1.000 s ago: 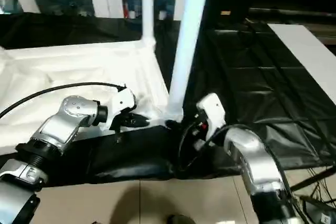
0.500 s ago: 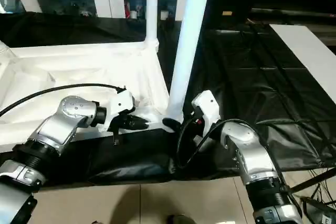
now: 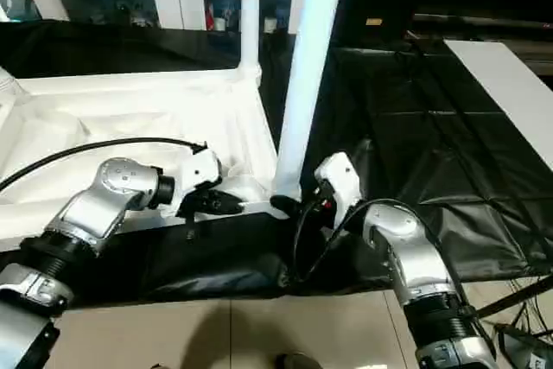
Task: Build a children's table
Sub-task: Rotate leg to tighten
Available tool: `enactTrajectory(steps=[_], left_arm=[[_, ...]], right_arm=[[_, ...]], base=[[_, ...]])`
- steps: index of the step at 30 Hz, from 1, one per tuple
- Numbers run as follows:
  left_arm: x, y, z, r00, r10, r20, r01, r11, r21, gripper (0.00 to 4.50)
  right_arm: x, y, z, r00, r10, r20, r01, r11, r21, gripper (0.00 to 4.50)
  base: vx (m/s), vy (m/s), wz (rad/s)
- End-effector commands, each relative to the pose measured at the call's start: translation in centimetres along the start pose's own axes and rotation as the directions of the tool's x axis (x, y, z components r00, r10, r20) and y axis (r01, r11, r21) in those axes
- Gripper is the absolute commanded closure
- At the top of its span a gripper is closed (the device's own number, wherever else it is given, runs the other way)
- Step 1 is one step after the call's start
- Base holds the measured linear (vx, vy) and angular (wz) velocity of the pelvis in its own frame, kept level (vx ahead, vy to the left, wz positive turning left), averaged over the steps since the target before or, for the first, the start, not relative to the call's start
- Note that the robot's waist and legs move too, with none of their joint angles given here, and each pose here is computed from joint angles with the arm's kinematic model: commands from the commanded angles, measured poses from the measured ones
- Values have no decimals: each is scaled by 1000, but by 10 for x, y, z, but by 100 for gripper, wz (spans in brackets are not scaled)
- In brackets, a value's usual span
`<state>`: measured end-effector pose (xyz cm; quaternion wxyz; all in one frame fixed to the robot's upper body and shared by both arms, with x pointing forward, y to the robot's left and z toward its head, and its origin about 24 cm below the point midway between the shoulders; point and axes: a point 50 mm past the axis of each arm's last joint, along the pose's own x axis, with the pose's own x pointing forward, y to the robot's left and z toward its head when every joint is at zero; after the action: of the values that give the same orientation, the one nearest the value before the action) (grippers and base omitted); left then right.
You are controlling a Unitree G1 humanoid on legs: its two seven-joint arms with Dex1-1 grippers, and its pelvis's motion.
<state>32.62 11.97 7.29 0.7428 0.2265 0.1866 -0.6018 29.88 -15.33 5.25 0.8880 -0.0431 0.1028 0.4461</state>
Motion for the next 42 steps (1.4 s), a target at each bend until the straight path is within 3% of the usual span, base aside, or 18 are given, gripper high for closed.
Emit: enactTrajectory(steps=[1,5,11,15,16,18,19,23,25,27,30,31,33,37,38,39,42], left_arm=[[6,-9,-7,997,-65,-40,65,998,-5,450],[8,-8,-7,998,-52,-40,51,999,-12,450],[22,3,-1,995,91,-29,-92,994,-53,450],[40,10,12,978,204,-31,-206,975,-88,450],[40,10,12,978,204,-31,-206,975,-88,450],[51,16,23,960,279,-32,-281,951,-125,450],[51,16,23,960,279,-32,-281,951,-125,450],[65,23,36,923,383,-41,-384,908,-171,450],[70,25,39,904,424,-51,-426,887,-177,450],[72,25,41,902,428,-50,-430,885,-180,450],[73,24,42,906,422,-36,-422,890,-172,450],[72,24,42,908,417,-30,-416,894,-164,450],[70,24,39,915,402,-21,-400,903,-157,450],[67,23,36,923,384,-15,-383,913,-141,450],[64,23,32,932,363,-12,-362,924,-122,450],[64,23,32,932,363,-12,-362,924,-122,450],[58,21,23,941,336,-36,-338,938,-82,450]], right_arm=[[2,1,0,1000,16,3,-16,1000,-8,182],[4,1,0,1000,-6,21,6,1000,3,186],[12,2,-14,975,-217,45,212,973,96,187],[20,-2,-25,874,-486,-10,477,853,213,188],[20,-2,-25,874,-486,-10,477,853,213,188],[26,-4,-34,774,-627,-90,628,742,235,188],[26,-4,-34,774,-627,-90,628,742,235,188],[48,2,-32,670,-728,-146,730,609,311,188],[64,9,-27,646,-743,-173,748,572,336,188],[71,13,-25,649,-740,-178,746,571,343,188],[84,22,-16,697,-703,-137,703,634,323,188],[84,23,-14,720,-684,-120,675,649,351,188],[79,19,-11,721,-686,-96,669,654,352,132],[72,13,-6,719,-692,-57,671,672,313,101],[59,4,-3,720,-693,-41,672,680,294,90],[59,4,-3,720,-693,-41,672,680,294,80],[36,-8,-5,731,-681,-30,674,716,179,59]], base=[[0,0,0],[0,0,0],[0,0,0],[0,0,0],[0,0,0],[0,0,0],[0,0,0],[0,0,0],[0,0,0],[0,0,0],[0,0,0],[0,0,0],[0,0,0],[0,0,0],[0,0,0],[0,0,0],[0,0,0]])
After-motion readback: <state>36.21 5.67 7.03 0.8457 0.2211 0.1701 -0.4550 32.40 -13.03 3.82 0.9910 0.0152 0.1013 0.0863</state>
